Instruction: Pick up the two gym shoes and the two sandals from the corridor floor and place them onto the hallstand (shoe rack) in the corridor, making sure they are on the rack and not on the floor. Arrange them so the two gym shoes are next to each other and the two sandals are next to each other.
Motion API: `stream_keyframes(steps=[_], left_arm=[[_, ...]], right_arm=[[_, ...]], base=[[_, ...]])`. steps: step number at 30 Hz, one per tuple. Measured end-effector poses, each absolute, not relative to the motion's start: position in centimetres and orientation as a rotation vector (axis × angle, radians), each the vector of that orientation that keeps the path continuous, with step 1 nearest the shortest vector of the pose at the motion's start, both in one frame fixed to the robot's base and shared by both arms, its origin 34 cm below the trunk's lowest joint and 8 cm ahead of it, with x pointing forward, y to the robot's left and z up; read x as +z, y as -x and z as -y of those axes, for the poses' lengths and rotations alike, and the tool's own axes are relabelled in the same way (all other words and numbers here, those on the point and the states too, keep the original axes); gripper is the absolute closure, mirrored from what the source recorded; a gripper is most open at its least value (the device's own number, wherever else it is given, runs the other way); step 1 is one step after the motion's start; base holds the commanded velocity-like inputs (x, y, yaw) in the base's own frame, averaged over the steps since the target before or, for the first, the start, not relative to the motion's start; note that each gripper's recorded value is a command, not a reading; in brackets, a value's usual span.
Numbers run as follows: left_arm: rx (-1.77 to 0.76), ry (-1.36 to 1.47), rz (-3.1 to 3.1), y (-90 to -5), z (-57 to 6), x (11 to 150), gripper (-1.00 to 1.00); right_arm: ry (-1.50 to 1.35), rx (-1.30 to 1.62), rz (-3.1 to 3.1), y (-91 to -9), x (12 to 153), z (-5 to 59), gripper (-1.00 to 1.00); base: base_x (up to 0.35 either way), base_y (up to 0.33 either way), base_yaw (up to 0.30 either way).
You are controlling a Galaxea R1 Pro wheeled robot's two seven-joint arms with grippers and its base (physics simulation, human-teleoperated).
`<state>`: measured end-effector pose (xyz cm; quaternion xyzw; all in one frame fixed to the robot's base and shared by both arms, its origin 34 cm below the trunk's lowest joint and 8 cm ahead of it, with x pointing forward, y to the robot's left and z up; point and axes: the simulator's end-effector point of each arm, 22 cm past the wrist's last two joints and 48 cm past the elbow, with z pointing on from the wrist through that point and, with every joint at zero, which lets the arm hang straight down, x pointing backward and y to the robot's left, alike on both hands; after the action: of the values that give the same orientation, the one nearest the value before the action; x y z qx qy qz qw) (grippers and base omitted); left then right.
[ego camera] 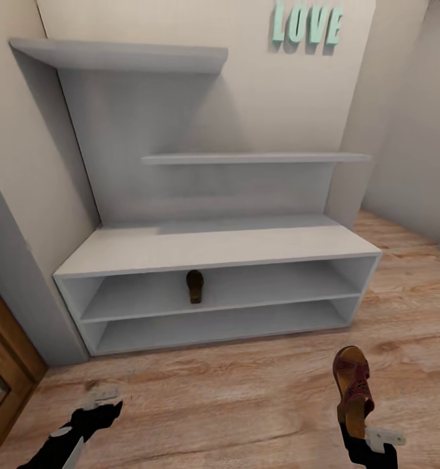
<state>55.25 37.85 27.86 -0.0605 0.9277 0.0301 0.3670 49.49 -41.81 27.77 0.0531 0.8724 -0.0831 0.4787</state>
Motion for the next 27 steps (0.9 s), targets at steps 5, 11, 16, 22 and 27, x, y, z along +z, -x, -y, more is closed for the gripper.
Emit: stream_keyframes(steps=[5, 11, 16, 22, 27], left_arm=[[-0.053, 0.096, -2.341, -51.1, -38.5, 26.8, -1.00], [-0.095, 0.036, -2.314, -46.9, -37.9, 25.5, -1.00], [-0.098, 0.030, -2.323, -45.7, -37.8, 25.0, -1.00], [-0.098, 0.030, -2.324, -45.4, -37.8, 24.9, -1.00], [-0.097, 0.031, -2.325, -45.4, -37.9, 24.9, -1.00]], right_arm=[[-0.129, -0.203, -2.130, -49.5, 27.7, 41.8, 1.00], [-0.130, -0.203, -2.130, -49.5, 27.8, 41.9, 1.00], [-0.132, -0.203, -2.136, -49.2, 27.6, 41.8, 1.00], [-0.132, -0.189, -2.150, -48.9, 27.1, 41.1, 1.00], [-0.138, -0.190, -2.150, -48.8, 27.0, 41.1, 1.00]], base=[[-0.278, 0.192, 0.000], [-0.232, 0.177, 0.000], [-0.056, 0.047, 0.000], [-0.010, 0.009, 0.000], [0.000, 0.167, 0.000]])
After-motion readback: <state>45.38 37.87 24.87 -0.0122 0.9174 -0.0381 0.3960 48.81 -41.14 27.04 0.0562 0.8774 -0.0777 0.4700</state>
